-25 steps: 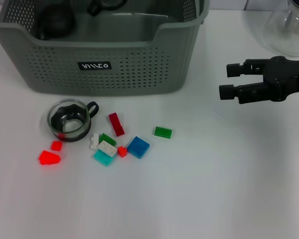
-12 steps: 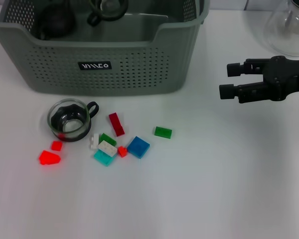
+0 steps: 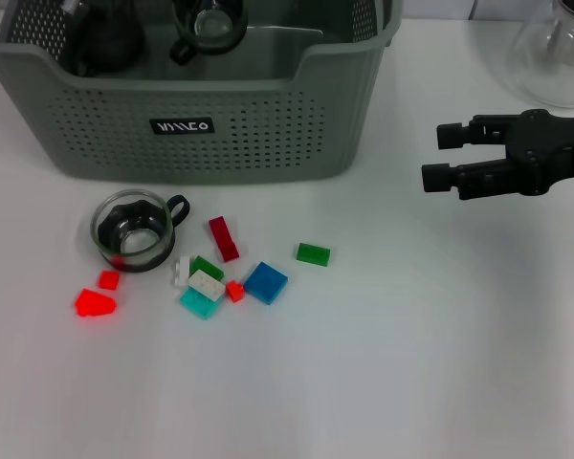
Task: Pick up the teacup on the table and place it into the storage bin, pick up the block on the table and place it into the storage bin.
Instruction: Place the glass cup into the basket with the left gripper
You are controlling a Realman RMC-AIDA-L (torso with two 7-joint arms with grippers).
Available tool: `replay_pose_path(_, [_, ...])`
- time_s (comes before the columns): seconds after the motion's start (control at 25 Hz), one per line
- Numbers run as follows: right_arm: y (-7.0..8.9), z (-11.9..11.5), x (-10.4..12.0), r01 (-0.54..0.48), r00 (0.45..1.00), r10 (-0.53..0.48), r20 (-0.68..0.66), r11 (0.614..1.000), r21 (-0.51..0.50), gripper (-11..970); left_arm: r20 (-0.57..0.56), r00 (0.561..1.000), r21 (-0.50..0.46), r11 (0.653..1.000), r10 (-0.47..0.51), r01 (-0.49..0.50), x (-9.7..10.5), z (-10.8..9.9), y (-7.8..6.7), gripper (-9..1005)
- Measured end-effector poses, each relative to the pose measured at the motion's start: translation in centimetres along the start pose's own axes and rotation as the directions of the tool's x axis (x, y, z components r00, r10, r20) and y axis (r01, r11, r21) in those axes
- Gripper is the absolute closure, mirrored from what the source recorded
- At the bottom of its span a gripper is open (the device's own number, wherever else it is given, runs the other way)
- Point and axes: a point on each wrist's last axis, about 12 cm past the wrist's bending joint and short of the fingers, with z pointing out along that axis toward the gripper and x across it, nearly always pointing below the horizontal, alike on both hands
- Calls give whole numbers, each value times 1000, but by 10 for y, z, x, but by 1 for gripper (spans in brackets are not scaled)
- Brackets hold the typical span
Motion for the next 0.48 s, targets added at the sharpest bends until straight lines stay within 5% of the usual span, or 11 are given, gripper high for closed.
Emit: replay_pose_path(0.48, [0,0,1,-3,1000,3,0,1000,-1,31,-14,1000,4,1000,-3,3,7,2,-1,832])
